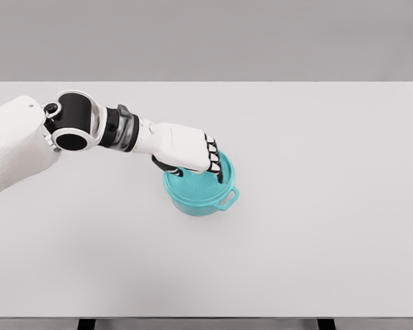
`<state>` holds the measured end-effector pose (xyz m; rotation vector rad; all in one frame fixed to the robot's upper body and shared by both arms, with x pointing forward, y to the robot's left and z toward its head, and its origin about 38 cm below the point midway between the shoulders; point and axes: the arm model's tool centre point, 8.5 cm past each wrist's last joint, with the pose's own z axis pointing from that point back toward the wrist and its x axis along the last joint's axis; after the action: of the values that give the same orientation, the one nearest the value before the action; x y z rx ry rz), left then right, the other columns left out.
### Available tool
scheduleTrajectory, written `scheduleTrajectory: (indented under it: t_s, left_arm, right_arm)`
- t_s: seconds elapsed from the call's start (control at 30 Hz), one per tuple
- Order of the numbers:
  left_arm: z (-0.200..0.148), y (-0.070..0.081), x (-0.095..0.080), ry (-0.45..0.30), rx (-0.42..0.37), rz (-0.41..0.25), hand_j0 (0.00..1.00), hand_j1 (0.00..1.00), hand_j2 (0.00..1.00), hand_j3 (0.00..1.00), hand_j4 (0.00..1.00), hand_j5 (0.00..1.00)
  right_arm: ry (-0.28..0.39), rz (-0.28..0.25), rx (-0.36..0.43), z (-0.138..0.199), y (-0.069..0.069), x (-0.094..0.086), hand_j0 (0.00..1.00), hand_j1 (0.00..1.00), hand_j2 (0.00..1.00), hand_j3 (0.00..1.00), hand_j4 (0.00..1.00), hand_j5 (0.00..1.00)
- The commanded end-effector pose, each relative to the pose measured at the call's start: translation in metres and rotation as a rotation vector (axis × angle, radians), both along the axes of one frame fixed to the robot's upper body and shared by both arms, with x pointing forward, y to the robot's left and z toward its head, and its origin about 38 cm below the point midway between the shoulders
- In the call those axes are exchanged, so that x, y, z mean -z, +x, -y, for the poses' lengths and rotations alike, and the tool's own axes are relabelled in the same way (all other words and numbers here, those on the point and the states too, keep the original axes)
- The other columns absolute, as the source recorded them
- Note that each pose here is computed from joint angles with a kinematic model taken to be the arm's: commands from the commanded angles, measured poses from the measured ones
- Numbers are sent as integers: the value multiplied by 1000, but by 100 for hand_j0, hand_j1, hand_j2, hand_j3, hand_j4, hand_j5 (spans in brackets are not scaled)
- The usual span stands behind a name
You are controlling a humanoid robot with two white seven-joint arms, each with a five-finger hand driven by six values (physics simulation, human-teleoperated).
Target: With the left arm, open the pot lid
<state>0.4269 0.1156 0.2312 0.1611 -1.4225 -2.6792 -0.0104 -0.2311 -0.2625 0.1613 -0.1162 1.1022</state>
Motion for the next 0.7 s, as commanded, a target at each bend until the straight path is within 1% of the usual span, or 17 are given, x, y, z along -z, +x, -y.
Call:
scheduleTrajectory:
  t_s: [0.0,0.2,0.33,0.67]
  left_arm:
    - [0,0,0,-1,-3,-1,64,64,64,64,64,64]
    - [0,0,0,-1,-3,-1,54,54,54,54,54,54]
    - [-1,1,-1,-1,-5,1,52,52,52,52,52,52]
    - [-9,5,-9,-1,-23,19,51,51,51,51,51,51]
  right_arm:
    - [0,0,0,0,0,0,100,100,100,100,100,100]
    - [0,0,0,0,0,0,100,100,100,100,100,100]
    - [0,0,0,0,0,0,100,100,100,100,100,100]
    - [0,0,0,0,0,0,100,100,100,100,100,100]
